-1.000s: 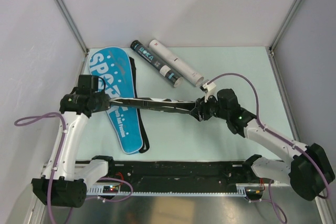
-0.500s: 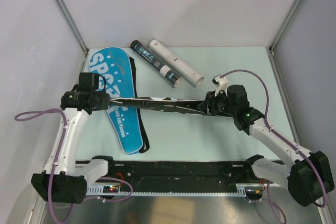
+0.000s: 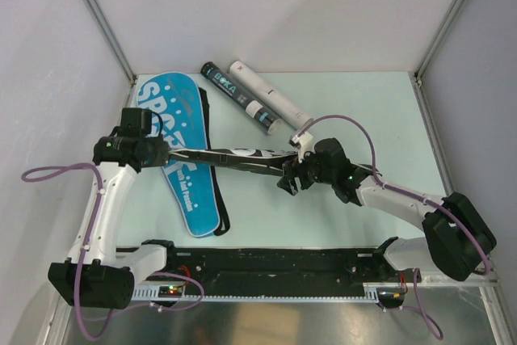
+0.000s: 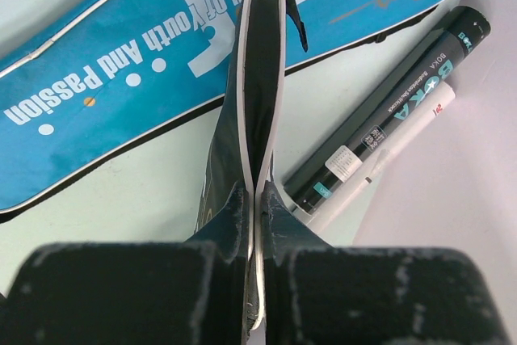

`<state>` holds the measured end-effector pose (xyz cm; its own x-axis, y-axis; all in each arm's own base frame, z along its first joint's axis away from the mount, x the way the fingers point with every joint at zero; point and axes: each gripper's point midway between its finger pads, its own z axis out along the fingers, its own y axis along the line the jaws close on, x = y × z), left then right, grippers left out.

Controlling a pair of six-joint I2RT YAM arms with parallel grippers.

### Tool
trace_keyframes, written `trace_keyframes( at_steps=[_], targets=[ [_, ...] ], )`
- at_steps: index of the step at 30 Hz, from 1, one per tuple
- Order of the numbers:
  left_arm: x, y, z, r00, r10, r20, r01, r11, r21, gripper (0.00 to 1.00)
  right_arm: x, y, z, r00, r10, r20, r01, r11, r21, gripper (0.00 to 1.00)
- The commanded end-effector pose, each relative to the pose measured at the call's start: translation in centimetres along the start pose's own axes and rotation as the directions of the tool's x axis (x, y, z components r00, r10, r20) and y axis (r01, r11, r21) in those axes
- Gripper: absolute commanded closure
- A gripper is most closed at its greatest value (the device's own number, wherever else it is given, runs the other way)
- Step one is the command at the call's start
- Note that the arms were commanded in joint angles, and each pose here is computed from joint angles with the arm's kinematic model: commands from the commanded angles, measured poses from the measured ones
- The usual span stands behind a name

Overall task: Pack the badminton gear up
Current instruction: Zip the racket bag at the center of the board.

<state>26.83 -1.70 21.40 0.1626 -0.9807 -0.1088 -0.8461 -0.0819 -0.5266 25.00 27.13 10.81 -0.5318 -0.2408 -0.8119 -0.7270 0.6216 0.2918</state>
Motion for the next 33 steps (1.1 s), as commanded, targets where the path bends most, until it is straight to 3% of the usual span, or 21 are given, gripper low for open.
trace_keyframes(
  at_steps=[1,4,9,16,20,30,33],
  targets=[
    [-0.6,-2.1,-1.2,1.000,0.003,0.021,-0.004,0.998,0.069,1.00,-5.2,-0.7,1.0,0.974,-0.147,0.172,0.131,0.986,0.101,0.24],
    [-0.7,-2.1,-1.1,1.000,0.005,0.026,-0.007,0.998,0.065,1.00,-5.9,-0.6,0.6,0.966,-0.169,0.196,0.147,0.982,0.121,0.26],
    [-0.9,-2.1,-0.9,0.999,0.010,0.035,-0.012,0.998,0.059,1.00,-7.0,2.2,-1.2,0.955,-0.179,0.237,0.186,0.982,-0.009,0.26],
    [-1.0,-2.0,-0.7,0.999,0.026,0.042,-0.028,0.998,0.056,1.00,-8.8,1.5,-3.3,0.948,-0.150,0.281,0.144,0.989,0.042,0.30],
    [-0.9,-2.0,-0.8,0.999,0.024,0.035,-0.026,0.998,0.056,1.00,-9.6,1.4,-2.9,0.940,-0.142,0.310,0.136,0.990,0.040,0.39],
    [-0.9,-2.1,-0.8,0.999,0.021,0.034,-0.023,0.998,0.055,1.00,-9.3,1.7,-0.4,0.939,-0.143,0.313,0.149,0.989,0.006,0.42],
    [-0.8,-2.1,-0.6,0.999,0.020,0.032,-0.021,0.998,0.051,1.00,-10.1,1.9,-0.2,0.926,-0.155,0.343,0.161,0.987,0.011,0.59]
  ],
)
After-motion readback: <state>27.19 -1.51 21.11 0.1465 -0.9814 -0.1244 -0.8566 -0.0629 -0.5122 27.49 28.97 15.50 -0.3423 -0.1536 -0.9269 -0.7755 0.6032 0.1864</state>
